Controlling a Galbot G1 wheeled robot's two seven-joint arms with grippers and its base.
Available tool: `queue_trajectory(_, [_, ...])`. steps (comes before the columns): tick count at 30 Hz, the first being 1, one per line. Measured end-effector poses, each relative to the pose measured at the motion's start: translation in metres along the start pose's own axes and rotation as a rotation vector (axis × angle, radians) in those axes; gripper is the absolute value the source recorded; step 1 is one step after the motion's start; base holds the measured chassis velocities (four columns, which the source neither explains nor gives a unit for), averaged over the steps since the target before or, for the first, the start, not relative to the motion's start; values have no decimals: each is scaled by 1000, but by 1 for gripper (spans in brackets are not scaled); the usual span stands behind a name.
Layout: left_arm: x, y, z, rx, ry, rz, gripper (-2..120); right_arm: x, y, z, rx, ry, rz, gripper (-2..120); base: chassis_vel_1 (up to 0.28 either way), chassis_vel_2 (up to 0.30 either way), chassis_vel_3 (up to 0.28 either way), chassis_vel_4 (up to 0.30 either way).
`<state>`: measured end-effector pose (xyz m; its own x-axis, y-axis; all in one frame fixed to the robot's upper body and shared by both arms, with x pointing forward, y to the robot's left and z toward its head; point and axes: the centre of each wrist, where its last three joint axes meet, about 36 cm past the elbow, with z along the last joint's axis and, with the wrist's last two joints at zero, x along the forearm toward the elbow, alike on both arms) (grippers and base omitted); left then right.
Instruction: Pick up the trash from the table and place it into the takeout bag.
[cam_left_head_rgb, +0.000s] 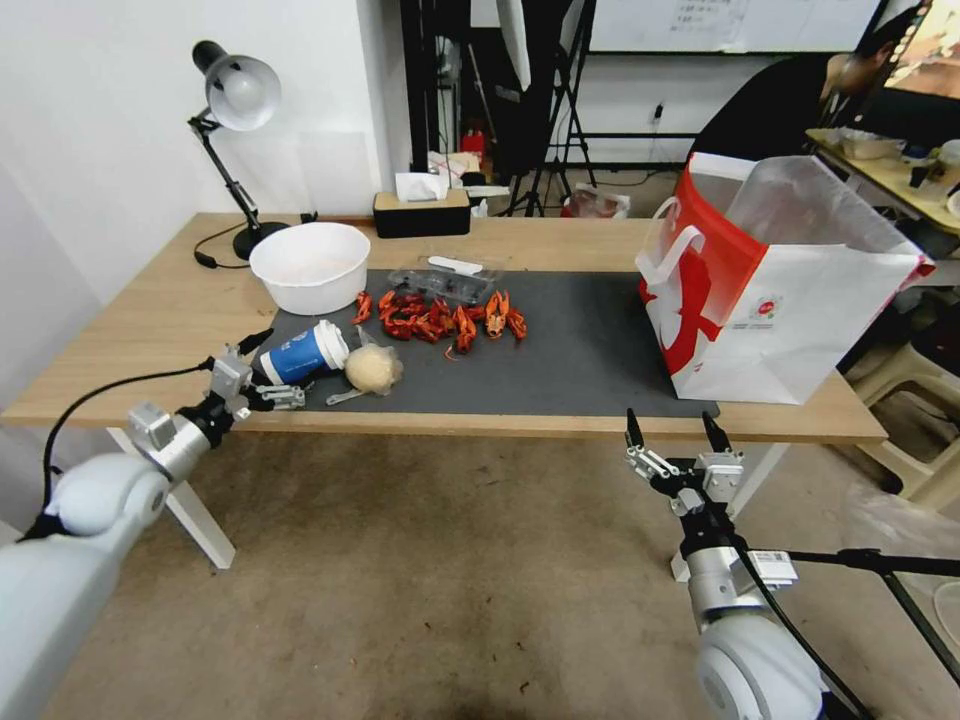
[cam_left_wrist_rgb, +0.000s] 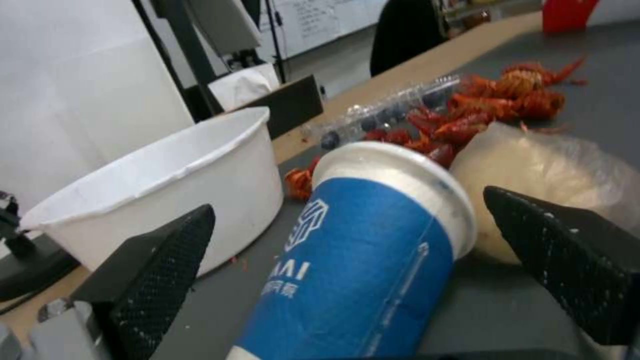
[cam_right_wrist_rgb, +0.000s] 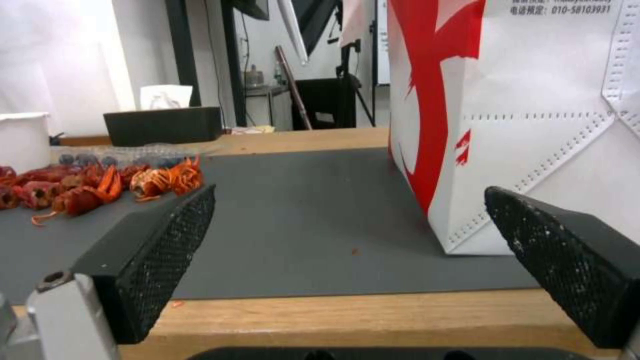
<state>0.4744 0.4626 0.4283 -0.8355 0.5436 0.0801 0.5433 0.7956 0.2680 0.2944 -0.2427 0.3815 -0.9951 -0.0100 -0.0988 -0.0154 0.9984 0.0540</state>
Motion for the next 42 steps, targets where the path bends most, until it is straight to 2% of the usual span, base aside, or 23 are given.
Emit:
queue_trajectory(1, [0,9,-1,-11,17,21,98,0,0,0,0,0,1,100,0,0,0,0])
queue_trajectory(2, [0,9,-1,-11,17,21,98,0,0,0,0,0,1,100,0,0,0,0])
queue_trajectory(5, [3,31,-6,-31,80,107,95,0,0,1,0,1,2,100,0,0,0,0])
queue_trajectory(7, [3,34,-7,-34,87,117,95,0,1,1,0,1,2,100,0,0,0,0])
queue_trajectory(9, [4,48,-11,-47,126,170,94,-1,1,2,0,1,3,100,0,0,0,0])
queue_trajectory(15, [-1,57,-9,-49,149,181,93,-2,4,3,-3,0,4,100,0,0,0,0])
queue_trajectory(17, [-3,60,-7,-47,156,184,86,-3,4,3,-2,0,6,100,0,0,0,0])
queue_trajectory(19, [-3,60,-6,-47,157,185,85,-3,4,3,-2,0,7,100,0,0,0,0])
queue_trajectory(20, [-5,61,-4,-44,160,192,78,-3,3,3,-2,0,9,100,0,0,0,0])
queue_trajectory(23, [-5,62,-4,-44,162,195,72,-3,3,3,0,-1,11,100,0,0,0,0])
queue_trajectory(25, [-6,63,-2,-48,158,204,58,-3,2,3,1,0,14,100,0,0,0,0])
queue_trajectory(27, [-6,62,-1,-48,157,207,55,-3,2,3,1,0,15,100,0,0,0,0])
queue_trajectory(29, [-6,63,1,-53,154,222,43,-3,2,4,2,1,16,100,0,0,0,0])
queue_trajectory(31, [-6,64,1,-57,152,230,39,-4,2,4,3,1,17,100,0,0,0,0])
queue_trajectory(33, [-5,65,1,-66,144,241,28,-4,2,4,3,1,18,100,0,0,0,0])
queue_trajectory(38, [-5,67,-1,-89,125,240,17,-4,2,3,4,1,19,100,0,0,0,0])
queue_trajectory(42, [-11,67,-16,-102,63,241,7,-4,2,3,4,1,19,100,0,0,0,0])
